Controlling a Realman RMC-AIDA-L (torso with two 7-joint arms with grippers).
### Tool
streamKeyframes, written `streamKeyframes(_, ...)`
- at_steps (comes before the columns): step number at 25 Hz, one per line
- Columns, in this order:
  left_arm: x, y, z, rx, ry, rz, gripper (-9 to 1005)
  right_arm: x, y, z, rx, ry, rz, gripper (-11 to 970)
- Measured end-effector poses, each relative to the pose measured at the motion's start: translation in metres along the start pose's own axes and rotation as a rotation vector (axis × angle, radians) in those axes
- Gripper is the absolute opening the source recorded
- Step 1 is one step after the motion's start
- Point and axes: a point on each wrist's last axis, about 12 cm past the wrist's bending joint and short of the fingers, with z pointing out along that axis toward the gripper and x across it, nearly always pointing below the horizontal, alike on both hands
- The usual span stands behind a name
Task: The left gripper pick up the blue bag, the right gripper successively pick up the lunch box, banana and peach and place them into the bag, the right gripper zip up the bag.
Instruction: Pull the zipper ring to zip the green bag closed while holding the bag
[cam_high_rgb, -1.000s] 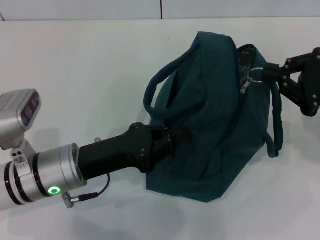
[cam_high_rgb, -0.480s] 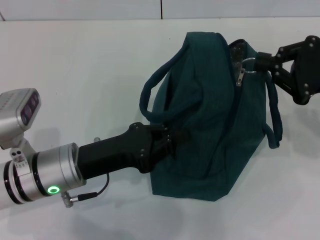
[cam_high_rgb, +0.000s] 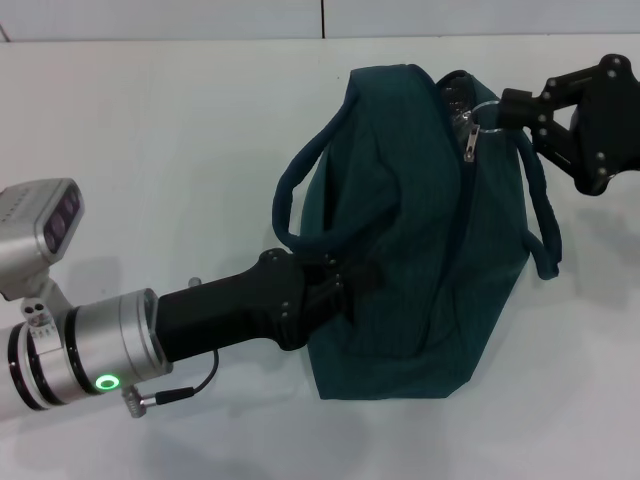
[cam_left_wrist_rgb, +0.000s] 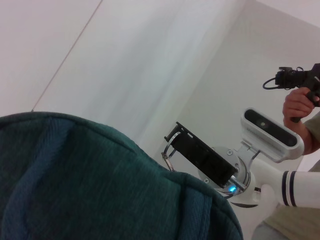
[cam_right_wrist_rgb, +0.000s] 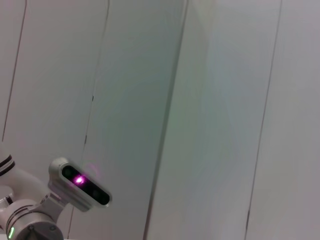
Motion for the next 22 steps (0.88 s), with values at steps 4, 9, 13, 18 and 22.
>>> streamKeyframes(4, 0.001, 0.000, -0.003, -0.009, -0.002, -0.001, 44, 0.001, 0.000, 0.001, 0.004, 0.006, -0.006, 9)
streamKeyframes(9, 0.002, -0.001, -0.005, -0.012, -0.001, 0.001, 44, 0.001, -0.001, 0.001, 0.013, 0.010, -0.021, 9)
streamKeyframes(13, 0.004, -0.002, -0.007, -0.012, 0.006, -0.001, 44, 0.001, -0.004, 0.006, 0.017, 0.011, -0.031, 8)
streamKeyframes(18, 0.006, -0.002, -0.007, -0.007, 0.022, -0.003, 44, 0.000, -0.006, 0.012, 0.015, 0.005, -0.046, 8)
streamKeyframes(22, 0.006, -0.003, -0.008, -0.005, 0.023, -0.003, 44, 0.000, -0.008, 0.015, 0.027, 0.014, -0.052, 8)
